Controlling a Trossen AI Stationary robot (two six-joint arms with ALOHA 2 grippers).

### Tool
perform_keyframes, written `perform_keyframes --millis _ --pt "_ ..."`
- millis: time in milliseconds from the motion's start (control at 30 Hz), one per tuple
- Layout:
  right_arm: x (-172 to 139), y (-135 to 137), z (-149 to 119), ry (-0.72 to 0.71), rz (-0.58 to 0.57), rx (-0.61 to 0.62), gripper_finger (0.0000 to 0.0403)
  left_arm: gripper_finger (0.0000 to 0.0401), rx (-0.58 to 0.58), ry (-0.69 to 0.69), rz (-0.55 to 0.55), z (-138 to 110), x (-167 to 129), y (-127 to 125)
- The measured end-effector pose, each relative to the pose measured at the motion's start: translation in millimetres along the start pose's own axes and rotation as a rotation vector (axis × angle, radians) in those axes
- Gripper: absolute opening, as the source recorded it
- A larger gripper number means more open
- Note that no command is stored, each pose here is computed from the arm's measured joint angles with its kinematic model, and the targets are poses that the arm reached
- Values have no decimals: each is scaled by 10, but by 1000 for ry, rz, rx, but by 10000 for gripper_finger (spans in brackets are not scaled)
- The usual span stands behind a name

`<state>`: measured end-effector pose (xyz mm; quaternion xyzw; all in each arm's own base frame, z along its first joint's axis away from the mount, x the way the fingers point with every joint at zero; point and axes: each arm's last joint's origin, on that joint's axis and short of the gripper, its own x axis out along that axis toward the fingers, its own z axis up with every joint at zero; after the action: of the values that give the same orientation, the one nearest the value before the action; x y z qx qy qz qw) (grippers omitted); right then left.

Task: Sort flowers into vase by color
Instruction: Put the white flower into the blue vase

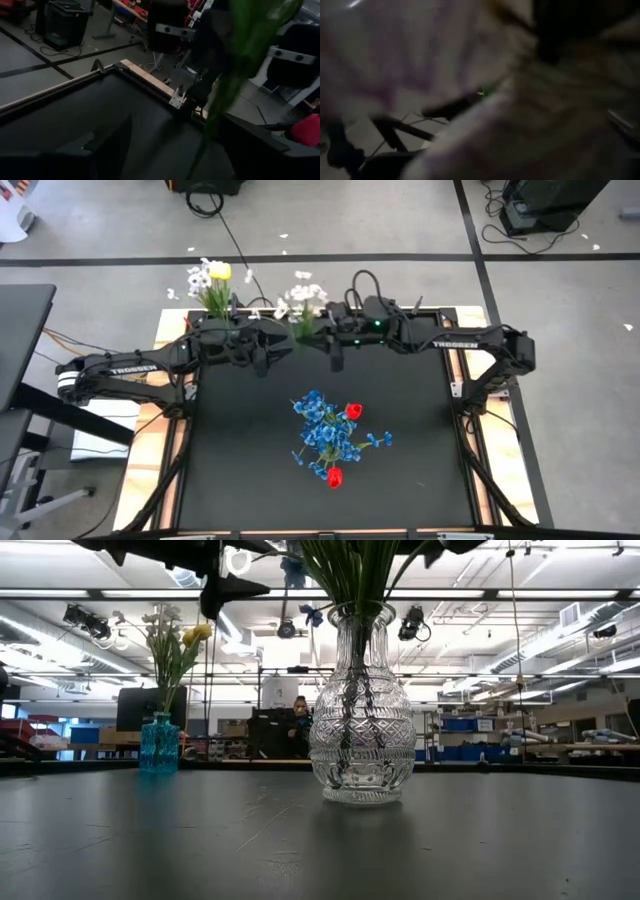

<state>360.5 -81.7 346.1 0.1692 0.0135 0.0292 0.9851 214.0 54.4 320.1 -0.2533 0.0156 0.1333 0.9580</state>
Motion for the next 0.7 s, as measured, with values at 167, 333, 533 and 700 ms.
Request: perform_keyframes --millis 167,333,533,700 --pt "165 -27 36 42 45 -25 20 287 17 -38 -28 24 25 -32" --pt "208 -58 108 36 66 -46 20 259 28 -55 -53 31 17 -77" --pt "140 -199 193 0 6 -48 20 241 84 -48 -58 16 20 -93" --pt "37 -288 319 -37 -6 -58 20 253 141 -58 -35 18 20 -86"
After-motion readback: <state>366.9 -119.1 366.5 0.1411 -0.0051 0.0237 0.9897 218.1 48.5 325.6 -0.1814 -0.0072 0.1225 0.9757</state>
